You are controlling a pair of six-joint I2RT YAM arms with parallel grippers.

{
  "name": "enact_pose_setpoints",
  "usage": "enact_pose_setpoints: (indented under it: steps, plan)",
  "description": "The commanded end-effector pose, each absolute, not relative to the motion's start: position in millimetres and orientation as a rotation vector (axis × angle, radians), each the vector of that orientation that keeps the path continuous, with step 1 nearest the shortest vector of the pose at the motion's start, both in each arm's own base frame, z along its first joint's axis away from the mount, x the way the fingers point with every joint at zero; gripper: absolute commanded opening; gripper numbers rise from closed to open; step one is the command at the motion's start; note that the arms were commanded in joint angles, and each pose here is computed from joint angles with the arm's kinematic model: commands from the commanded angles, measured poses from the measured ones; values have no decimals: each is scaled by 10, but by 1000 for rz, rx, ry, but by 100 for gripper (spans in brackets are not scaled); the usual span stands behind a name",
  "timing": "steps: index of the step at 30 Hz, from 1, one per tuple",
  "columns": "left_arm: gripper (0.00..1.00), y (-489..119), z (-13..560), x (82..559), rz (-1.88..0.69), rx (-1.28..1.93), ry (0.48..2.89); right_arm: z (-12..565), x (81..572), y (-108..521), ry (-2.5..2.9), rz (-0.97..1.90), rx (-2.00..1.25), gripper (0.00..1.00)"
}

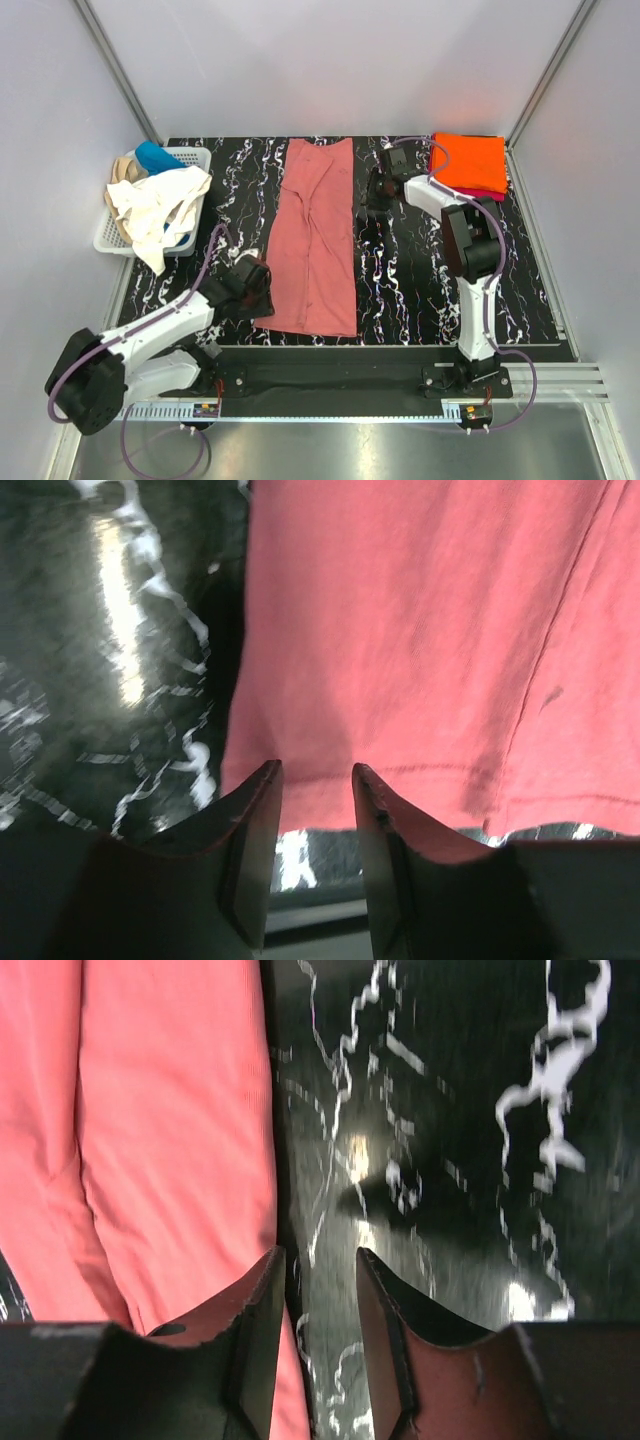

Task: Fold and stack the t-shirts
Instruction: Fold the tshirt

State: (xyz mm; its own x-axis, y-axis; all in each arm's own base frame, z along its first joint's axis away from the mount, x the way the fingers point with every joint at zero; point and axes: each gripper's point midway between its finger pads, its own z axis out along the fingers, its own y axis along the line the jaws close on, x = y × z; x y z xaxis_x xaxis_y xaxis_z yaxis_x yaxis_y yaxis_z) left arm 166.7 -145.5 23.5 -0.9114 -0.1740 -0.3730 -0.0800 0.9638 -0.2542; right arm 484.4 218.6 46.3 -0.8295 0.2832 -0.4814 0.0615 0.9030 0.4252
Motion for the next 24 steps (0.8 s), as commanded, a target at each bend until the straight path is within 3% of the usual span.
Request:
enact_pose_setpoints:
  steps: [1,8,13,17,21,24]
  plan:
    - [42,-1381,584,1795,-307,-214,2601,744,5127,2404,2419,652,145,41]
    - [44,-1629,734,1822,-497,-208,2567,441,5151,2482,2477,702,163,39]
    - [47,-1797,1114,2223,-536,-192,2457,358,5153,2491,2492,708,159,37]
    - [48,-1908,1528,2790,-599,-186,2369,363,5143,2499,2493,715,149,32]
    - [48,-1891,1860,3525,-666,-257,2227,364,5145,2501,2494,722,155,12]
    - [50,-1962,1822,4041,-616,-246,2206,466,5110,2453,2488,693,167,14]
